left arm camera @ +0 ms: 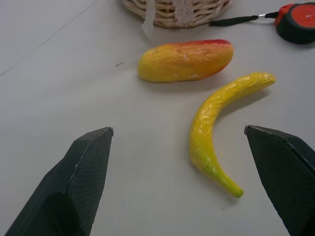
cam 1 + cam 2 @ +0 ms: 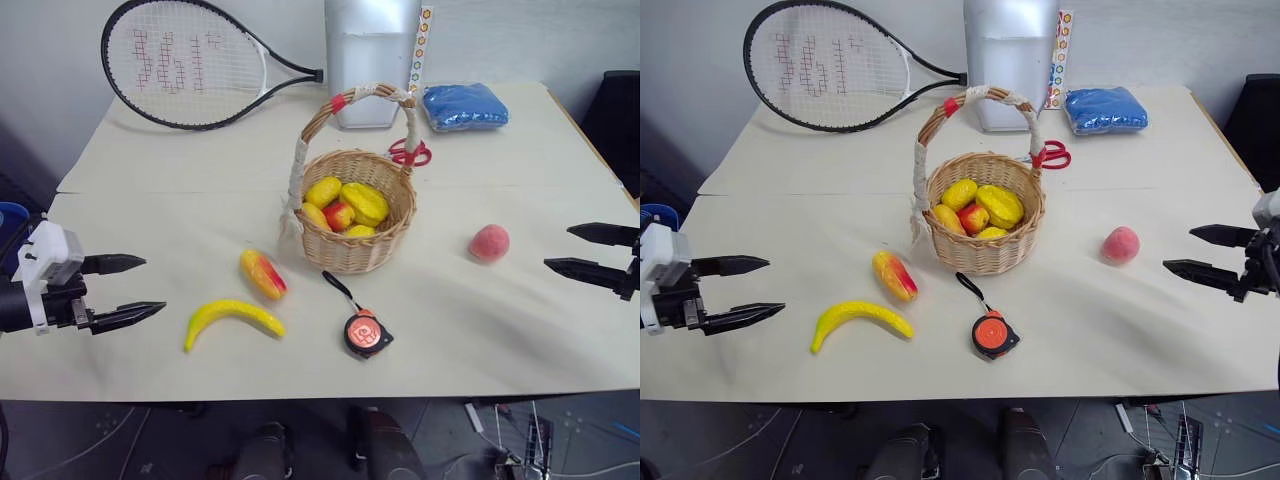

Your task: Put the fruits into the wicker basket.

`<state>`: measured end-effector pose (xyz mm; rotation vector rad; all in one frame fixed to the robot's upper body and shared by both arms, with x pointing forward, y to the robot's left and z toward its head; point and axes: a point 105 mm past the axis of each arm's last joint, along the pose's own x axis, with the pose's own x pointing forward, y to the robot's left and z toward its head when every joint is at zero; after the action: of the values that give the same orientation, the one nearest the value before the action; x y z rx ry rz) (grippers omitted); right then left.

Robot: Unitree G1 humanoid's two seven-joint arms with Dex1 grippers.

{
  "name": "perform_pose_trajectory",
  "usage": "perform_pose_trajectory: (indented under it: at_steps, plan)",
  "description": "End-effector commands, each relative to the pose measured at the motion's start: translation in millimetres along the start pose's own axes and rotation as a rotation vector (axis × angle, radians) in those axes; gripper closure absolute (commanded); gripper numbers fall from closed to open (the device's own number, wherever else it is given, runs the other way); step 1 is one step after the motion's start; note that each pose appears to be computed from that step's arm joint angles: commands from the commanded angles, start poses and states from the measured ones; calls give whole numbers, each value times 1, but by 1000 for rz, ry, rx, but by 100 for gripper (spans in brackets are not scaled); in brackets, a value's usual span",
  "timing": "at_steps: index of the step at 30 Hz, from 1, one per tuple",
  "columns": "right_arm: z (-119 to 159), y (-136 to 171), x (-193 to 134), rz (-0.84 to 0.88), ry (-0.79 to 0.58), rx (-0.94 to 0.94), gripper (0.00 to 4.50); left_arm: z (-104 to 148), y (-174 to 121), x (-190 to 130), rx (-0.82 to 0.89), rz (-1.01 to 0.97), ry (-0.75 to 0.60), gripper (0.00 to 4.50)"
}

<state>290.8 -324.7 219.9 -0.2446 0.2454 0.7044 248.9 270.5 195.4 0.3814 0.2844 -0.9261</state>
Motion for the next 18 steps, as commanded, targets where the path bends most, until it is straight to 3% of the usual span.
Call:
perform_pose_trajectory:
  at_steps: [1, 5, 9, 18]
  plan:
    - [30, 30, 21, 140, -70, -52, 3, 32, -20, 22, 60, -135, -88, 0]
    - [44, 88, 54, 399, -64, -97, 3, 57, -54, 45, 109, -340, -134, 0]
    - [35, 141, 78, 619, -21, -228, 3, 67, -76, 57, 167, -468, -127, 0]
    - [0, 189, 123, 751, -57, -521, 3, 72, -82, 70, 213, -501, -124, 0]
